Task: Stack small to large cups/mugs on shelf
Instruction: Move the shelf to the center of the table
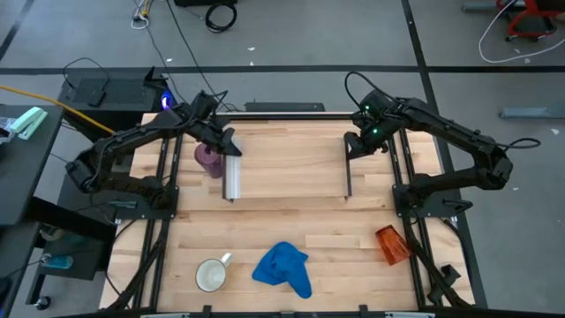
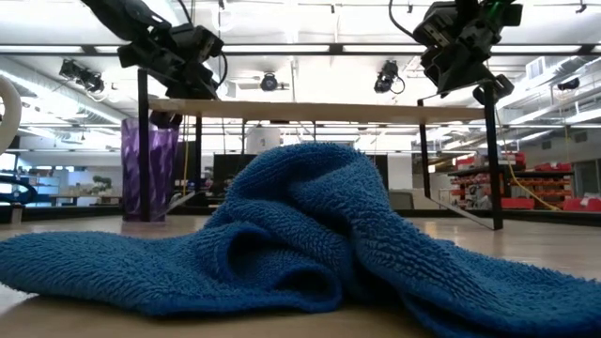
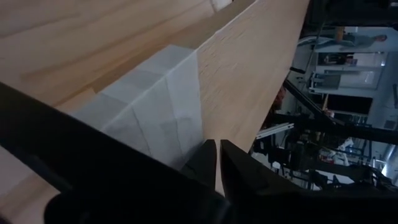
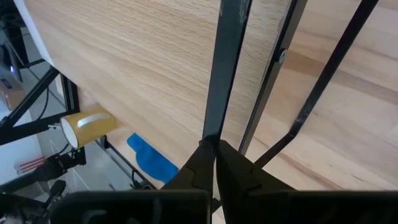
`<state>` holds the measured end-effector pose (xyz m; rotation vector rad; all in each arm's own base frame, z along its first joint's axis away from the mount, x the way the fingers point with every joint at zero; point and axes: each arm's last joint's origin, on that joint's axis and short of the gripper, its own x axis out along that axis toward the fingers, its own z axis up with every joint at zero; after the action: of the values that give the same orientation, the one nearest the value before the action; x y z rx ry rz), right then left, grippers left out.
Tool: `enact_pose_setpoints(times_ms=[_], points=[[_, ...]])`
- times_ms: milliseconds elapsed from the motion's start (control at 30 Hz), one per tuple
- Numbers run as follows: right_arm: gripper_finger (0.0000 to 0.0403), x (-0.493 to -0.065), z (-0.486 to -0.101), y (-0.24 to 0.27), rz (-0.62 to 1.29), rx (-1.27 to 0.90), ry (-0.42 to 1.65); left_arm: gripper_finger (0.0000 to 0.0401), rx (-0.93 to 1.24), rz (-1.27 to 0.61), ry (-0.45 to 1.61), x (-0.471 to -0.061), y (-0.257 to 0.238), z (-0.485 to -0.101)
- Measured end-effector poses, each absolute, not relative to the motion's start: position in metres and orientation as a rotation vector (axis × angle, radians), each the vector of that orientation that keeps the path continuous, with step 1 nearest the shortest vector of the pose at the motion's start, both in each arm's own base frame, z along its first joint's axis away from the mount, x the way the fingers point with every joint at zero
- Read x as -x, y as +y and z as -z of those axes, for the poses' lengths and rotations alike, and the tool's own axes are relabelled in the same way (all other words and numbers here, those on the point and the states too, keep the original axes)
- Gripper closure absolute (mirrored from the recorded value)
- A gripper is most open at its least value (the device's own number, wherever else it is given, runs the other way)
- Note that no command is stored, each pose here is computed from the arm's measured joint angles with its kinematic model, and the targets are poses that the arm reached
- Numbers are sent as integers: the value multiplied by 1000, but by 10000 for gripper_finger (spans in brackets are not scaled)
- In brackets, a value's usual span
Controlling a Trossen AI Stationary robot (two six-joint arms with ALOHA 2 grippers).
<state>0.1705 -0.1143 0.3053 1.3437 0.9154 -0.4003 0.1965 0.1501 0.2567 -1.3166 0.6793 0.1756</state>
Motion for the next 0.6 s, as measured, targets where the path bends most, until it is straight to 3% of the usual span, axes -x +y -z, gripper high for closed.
enact_pose_setpoints(times_ms=[600], points=[[388,-170,-305,-114,389,-1322,931,361,1313,-177,685,-201,146,-257]])
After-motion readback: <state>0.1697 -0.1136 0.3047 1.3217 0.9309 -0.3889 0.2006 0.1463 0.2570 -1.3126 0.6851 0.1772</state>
